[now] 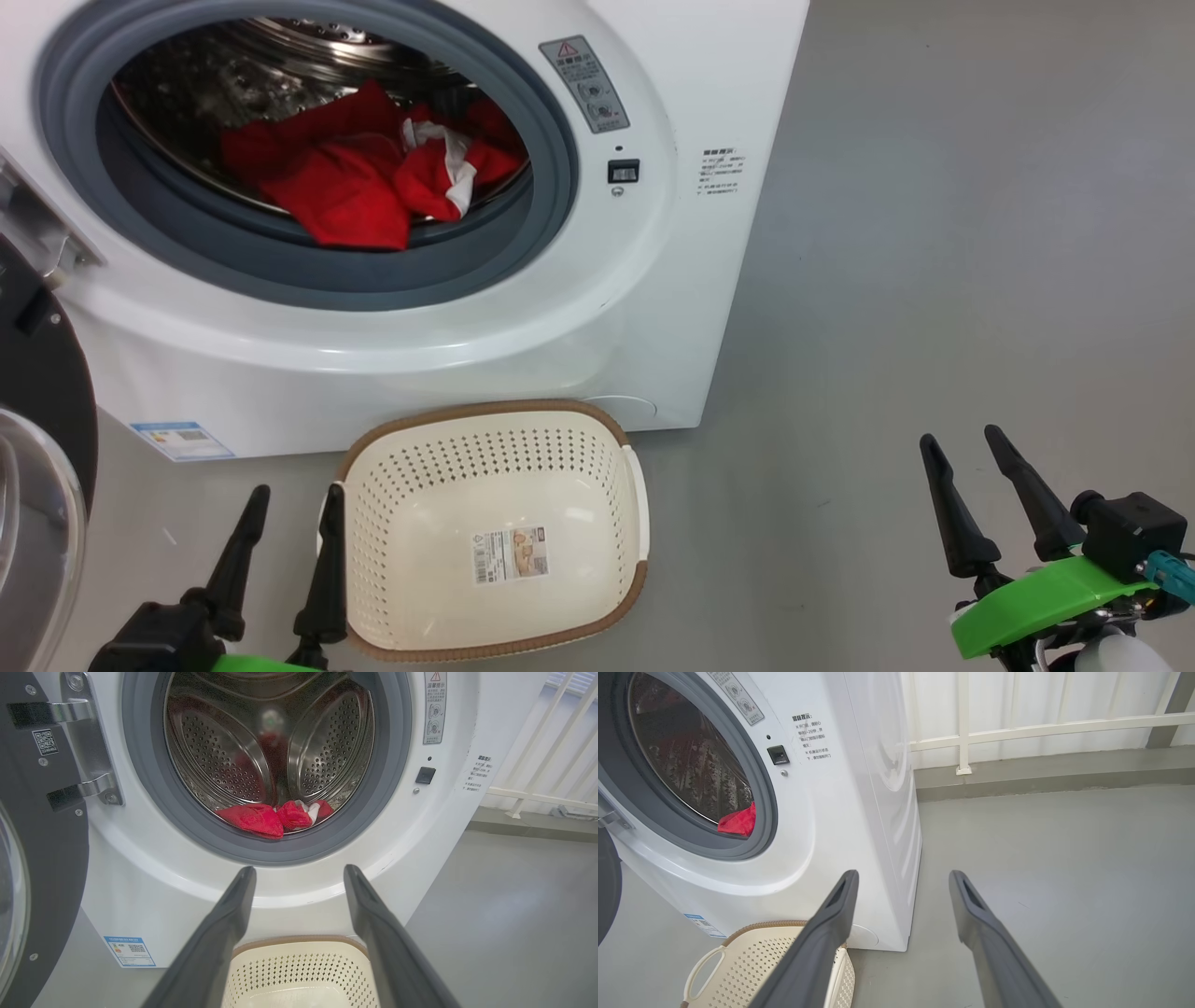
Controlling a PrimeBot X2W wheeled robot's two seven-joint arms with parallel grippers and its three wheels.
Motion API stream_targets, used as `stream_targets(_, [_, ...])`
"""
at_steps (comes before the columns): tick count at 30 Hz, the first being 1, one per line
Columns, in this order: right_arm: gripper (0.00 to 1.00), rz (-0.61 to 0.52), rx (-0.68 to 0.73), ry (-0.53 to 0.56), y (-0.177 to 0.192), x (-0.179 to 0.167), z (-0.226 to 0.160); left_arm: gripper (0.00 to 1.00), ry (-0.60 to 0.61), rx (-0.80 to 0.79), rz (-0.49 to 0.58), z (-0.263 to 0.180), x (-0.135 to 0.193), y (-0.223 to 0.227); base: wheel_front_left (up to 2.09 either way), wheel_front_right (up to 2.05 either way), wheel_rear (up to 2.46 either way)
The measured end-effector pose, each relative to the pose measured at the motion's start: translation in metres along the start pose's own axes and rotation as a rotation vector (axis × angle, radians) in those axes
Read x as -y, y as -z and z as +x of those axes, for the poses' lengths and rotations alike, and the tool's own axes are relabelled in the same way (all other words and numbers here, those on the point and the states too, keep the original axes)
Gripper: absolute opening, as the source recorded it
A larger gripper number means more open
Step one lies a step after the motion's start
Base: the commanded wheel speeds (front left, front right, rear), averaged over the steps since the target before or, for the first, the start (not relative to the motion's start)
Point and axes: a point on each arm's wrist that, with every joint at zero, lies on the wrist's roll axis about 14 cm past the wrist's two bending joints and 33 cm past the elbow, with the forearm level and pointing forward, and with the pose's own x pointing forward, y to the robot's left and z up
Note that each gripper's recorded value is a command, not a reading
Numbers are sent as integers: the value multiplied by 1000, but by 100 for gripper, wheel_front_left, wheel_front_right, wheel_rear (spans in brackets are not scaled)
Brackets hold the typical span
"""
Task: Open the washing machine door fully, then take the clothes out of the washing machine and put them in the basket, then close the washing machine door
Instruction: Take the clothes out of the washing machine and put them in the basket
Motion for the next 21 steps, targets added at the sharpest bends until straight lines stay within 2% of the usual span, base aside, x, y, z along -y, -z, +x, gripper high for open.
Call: stream_targets(21, [100,6,-13,8,5,1,1,100,5,-43,-2,3,1,14,0,0,0])
